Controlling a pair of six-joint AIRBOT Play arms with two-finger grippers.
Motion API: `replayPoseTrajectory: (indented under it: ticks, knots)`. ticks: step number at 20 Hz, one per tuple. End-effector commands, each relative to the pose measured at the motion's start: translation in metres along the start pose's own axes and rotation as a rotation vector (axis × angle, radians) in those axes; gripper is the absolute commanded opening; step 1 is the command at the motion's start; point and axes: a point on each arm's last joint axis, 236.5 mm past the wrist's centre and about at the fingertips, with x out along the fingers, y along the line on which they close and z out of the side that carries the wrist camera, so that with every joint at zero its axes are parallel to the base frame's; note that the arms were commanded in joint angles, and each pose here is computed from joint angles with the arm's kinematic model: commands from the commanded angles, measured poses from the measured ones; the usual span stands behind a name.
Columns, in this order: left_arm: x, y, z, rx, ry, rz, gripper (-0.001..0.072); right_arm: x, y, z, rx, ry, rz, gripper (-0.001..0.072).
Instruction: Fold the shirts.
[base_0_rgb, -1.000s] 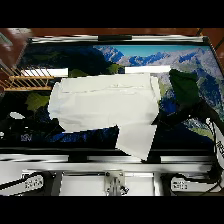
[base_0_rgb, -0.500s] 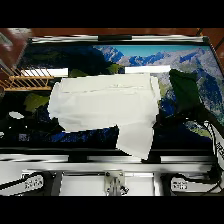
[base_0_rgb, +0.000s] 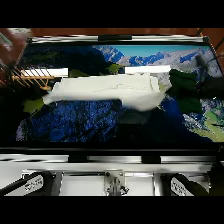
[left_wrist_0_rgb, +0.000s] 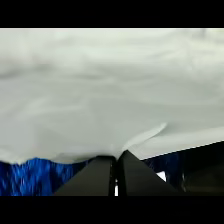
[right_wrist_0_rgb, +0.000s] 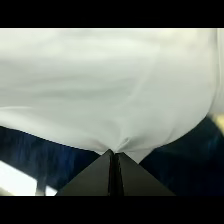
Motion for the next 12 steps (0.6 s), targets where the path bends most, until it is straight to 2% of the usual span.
replayPoseTrajectory:
  ticks: [1, 3, 6, 9, 12]
  knots:
    - [-0.122, -0.113, 0.123, 0.274, -0.398, -0.073, 0.0027, -0.142, 0.086, 0.141, -0.28, -0.503, -0.065, 0.0046]
    - [-0.21, -0.187, 0.161, 0.446, -0.627, -0.096, 0.0027, -0.234, 0.142, 0.189, -0.422, -0.765, -0.108, 0.0046]
    - [-0.314, -0.271, 0.16, 0.607, -0.864, -0.114, 0.0027, -0.344, 0.218, 0.205, -0.581, -1.043, -0.127, 0.0047]
    - [-0.365, -0.302, 0.134, 0.659, -0.982, -0.08, 0.0027, -0.394, 0.248, 0.185, -0.644, -1.147, -0.175, 0.0046]
    - [-0.378, -0.289, 0.113, 0.675, -0.991, 0.057, 0.0027, -0.416, 0.251, 0.161, -0.696, -1.136, -0.296, 0.0047]
